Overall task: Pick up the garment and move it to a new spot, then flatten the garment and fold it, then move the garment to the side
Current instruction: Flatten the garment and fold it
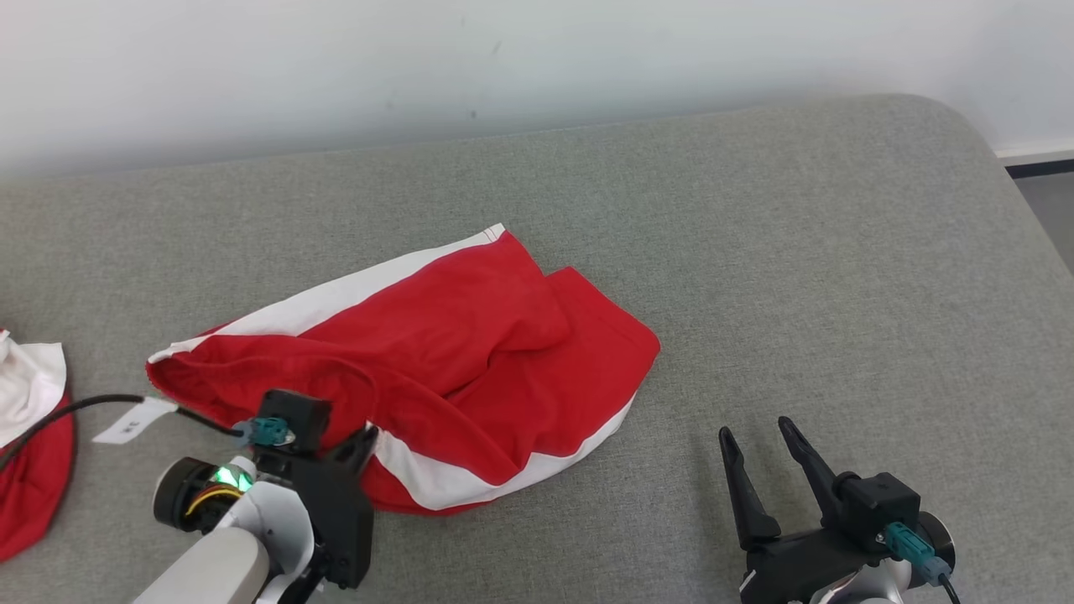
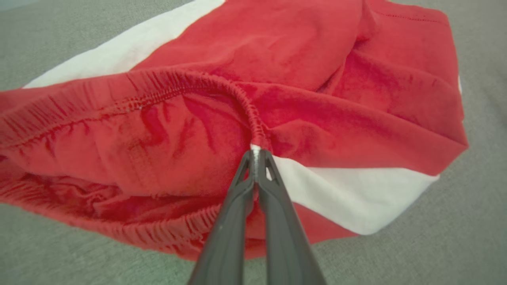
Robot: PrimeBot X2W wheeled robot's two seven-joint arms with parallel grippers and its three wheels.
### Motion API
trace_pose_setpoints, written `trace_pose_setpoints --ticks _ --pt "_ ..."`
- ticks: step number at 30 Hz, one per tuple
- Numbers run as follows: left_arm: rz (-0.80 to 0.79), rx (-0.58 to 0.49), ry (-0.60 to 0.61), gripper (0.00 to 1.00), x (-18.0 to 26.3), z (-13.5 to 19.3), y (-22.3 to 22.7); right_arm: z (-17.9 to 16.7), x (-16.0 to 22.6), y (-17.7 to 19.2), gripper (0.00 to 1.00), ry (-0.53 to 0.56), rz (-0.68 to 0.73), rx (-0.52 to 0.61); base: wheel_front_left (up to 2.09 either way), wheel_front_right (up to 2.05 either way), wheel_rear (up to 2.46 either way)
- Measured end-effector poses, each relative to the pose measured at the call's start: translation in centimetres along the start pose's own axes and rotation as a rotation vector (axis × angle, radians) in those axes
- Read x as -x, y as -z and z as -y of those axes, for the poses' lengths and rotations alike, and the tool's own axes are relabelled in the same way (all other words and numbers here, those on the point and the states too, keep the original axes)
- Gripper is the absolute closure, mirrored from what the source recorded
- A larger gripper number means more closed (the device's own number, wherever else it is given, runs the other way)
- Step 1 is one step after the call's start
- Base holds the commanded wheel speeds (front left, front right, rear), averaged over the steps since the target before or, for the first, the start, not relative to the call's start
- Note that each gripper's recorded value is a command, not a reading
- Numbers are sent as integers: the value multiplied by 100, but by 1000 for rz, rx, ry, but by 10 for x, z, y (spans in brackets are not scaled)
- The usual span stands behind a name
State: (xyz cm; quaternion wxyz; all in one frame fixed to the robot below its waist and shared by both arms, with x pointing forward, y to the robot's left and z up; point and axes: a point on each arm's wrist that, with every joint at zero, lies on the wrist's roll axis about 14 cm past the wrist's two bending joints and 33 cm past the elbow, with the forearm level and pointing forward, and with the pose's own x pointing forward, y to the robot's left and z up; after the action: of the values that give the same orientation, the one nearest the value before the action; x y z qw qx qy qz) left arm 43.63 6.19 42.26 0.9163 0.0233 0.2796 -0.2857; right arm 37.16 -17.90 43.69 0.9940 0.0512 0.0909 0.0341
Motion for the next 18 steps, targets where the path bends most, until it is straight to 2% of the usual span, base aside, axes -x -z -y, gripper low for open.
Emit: trace_pose_setpoints --ticks 3,13,18 --pt "39 16 -28 100 4 -6 -5 -1 -1 -2 0 -2 6 0 0 0 0" --pt "177 237 -270 100 60 -53 18 -7 -15 -22 0 -60 39 66 0 0 0" --pt "201 297 -304 100 77 -52 31 -17 -32 -18 0 -104 -43 67 0 0 0"
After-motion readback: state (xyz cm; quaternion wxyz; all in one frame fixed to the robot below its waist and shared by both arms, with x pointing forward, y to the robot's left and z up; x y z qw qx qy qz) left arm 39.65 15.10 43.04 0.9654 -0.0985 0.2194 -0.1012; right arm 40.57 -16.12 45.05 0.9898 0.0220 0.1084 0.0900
